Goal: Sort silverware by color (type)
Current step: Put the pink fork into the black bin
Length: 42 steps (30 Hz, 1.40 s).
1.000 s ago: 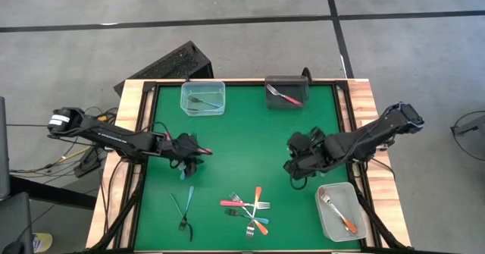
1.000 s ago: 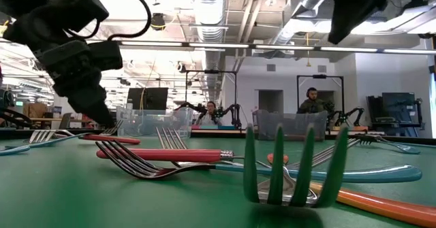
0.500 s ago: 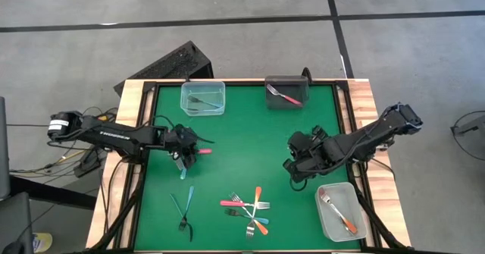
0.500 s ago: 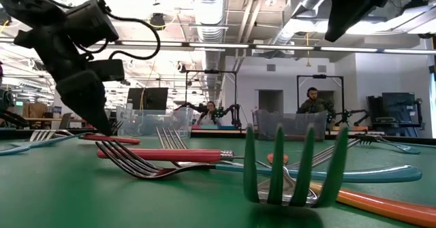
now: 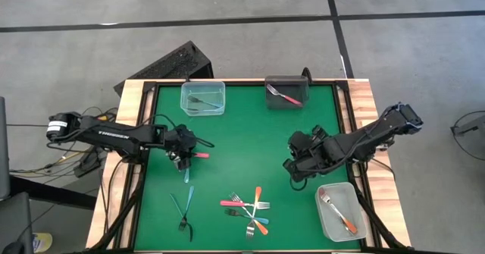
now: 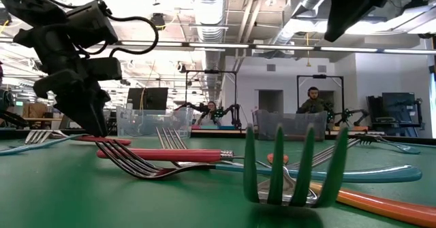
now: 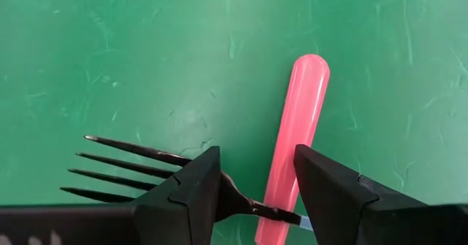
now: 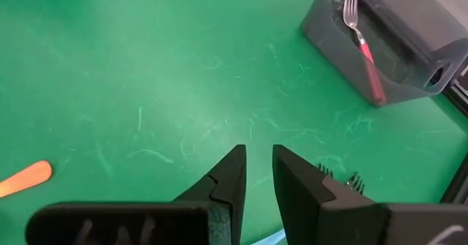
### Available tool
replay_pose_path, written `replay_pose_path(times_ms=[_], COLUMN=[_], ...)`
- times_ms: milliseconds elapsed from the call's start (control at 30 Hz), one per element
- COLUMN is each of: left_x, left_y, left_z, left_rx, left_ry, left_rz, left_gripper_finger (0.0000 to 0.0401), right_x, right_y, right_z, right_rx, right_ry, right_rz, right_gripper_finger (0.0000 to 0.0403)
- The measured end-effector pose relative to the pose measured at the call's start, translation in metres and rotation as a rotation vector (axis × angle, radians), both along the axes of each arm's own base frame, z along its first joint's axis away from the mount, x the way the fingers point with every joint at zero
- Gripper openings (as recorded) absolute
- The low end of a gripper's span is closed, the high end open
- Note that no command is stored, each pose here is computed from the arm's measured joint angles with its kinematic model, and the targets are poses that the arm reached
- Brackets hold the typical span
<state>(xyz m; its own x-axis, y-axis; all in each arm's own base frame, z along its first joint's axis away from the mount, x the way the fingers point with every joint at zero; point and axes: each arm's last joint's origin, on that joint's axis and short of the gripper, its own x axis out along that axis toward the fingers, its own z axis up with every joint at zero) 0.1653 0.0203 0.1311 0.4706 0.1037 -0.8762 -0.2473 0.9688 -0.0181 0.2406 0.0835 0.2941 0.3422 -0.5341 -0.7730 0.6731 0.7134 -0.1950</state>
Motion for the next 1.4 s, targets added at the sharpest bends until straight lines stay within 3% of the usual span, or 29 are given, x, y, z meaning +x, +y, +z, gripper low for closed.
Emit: replay_pose_path(times_ms=[200, 400, 500, 667, 900, 1033, 1200, 1400], left_x=[0.007, 0.025, 0.027, 0.023, 0.018, 0.021, 0.022, 0.021], left_y=[0.0, -0.005, -0.008, -0.011, -0.014, -0.014, -0.014, -0.015], left_z=[0.012, 0.039, 0.042, 0.029, 0.002, -0.006, -0.008, 0.001], left_rx=[0.004, 0.022, 0.033, 0.04, 0.076, 0.079, 0.073, 0.052], left_ry=[-0.016, -0.124, -0.137, -0.066, 0.113, 0.177, 0.196, 0.163], left_rz=[-0.003, -0.051, -0.091, -0.13, -0.167, -0.195, -0.206, -0.221], left_gripper_finger=[0.0162, 0.0162, 0.0162, 0.0171, 0.0233, 0.024, 0.0186, 0.0054], right_x=[0.0, 0.003, 0.006, 0.003, 0.004, 0.006, 0.007, 0.01], right_y=[0.0, 0.002, 0.005, 0.003, 0.003, 0.004, 0.004, 0.005], right_z=[0.0, -0.001, -0.008, -0.011, -0.011, -0.011, -0.011, -0.01], right_rx=[0.002, 0.009, 0.007, -0.013, -0.006, 0.003, 0.009, 0.024], right_ry=[-0.004, -0.016, 0.056, 0.142, 0.122, 0.101, 0.095, 0.061], right_rz=[0.0, 0.001, 0.056, 0.071, 0.069, 0.068, 0.067, 0.064], right_gripper_finger=[0.0093, 0.0093, 0.0093, 0.0093, 0.0093, 0.0093, 0.0093, 0.0093])
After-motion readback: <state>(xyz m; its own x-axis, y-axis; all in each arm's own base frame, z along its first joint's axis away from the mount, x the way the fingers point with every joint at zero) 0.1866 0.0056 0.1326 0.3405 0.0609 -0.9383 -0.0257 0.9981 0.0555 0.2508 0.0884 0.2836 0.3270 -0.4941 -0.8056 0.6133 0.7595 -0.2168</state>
